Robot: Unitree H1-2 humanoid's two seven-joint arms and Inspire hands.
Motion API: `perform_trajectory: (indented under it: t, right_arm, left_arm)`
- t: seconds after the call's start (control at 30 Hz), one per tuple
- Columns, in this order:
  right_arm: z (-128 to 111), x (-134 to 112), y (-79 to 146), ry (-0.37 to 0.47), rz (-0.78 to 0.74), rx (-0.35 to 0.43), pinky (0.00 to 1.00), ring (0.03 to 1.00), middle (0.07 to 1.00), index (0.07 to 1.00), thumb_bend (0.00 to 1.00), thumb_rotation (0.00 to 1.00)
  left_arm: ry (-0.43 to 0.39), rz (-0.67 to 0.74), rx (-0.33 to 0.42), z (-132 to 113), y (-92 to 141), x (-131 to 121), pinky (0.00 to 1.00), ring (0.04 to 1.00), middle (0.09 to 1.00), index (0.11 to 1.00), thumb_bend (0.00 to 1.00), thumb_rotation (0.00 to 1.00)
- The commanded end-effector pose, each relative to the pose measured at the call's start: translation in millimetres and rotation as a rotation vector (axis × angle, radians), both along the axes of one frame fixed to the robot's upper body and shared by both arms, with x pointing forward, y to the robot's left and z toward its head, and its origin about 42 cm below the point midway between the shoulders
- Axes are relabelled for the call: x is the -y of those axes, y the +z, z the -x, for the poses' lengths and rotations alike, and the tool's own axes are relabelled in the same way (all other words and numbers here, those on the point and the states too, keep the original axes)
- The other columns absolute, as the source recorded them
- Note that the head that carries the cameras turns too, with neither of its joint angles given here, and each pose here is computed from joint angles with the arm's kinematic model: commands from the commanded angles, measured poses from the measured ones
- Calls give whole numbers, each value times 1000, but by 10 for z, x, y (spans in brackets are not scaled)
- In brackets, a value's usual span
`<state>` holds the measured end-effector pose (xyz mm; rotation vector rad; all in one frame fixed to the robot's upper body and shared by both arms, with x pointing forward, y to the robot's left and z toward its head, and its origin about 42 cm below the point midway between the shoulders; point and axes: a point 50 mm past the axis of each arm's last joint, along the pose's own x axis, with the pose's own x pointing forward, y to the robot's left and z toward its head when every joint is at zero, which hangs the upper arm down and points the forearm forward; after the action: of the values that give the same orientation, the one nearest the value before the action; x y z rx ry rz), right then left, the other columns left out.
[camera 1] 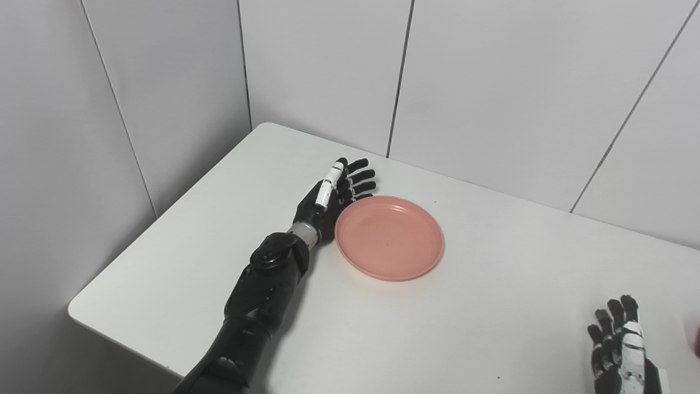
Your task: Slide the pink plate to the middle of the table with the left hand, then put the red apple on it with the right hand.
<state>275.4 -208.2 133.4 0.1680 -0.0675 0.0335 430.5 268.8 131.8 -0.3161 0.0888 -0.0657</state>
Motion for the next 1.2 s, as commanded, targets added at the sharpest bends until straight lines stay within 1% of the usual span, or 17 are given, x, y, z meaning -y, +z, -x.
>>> perform_trajectory:
  t: [0.0, 0.13, 0.23, 0.33, 0.6, 0.77, 0.93, 1.03, 1.17]
  right_arm:
    - [-37, -21, 154, 1, 2, 99, 1000, 987, 991, 1000, 168, 1000]
    - [-40, -26, 159, -2, 11, 100, 1000, 985, 991, 1000, 183, 1000]
    - [-39, -37, 165, -7, 9, 98, 1000, 980, 985, 994, 197, 1000]
    - [-37, -52, 173, -5, -2, 96, 1000, 982, 986, 992, 205, 1000]
    - [-50, -79, 176, -1, -11, 98, 1000, 974, 981, 988, 239, 1000]
    - [-56, -109, 182, -5, 0, 101, 1000, 966, 974, 984, 236, 1000]
    - [-44, -149, 204, -10, 5, 99, 986, 958, 967, 976, 245, 1000]
    - [-43, -173, 210, -2, -8, 92, 997, 967, 975, 983, 246, 1000]
    - [-44, -203, 216, -8, -7, 93, 1000, 961, 971, 980, 249, 1000]
  left_arm:
    - [-15, 5, -75, 58, -120, 88, 796, 817, 821, 807, 351, 1000]
    - [-41, 36, -70, 94, -104, 162, 810, 833, 840, 825, 336, 1000]
    - [-52, 21, -77, 118, -100, 200, 802, 827, 837, 825, 340, 1000]
    - [-57, 17, -84, 135, -101, 228, 822, 832, 839, 825, 341, 1000]
    - [-82, 30, -86, 250, -86, 341, 810, 823, 833, 824, 338, 1000]
    - [-97, 37, -85, 331, -61, 427, 808, 823, 835, 824, 340, 1000]
    - [-87, 49, -86, 398, -32, 504, 815, 836, 845, 831, 334, 1000]
    - [-77, 43, -91, 439, -16, 550, 803, 829, 839, 826, 339, 1000]
    - [-77, 52, -94, 463, -6, 584, 814, 835, 845, 833, 340, 1000]
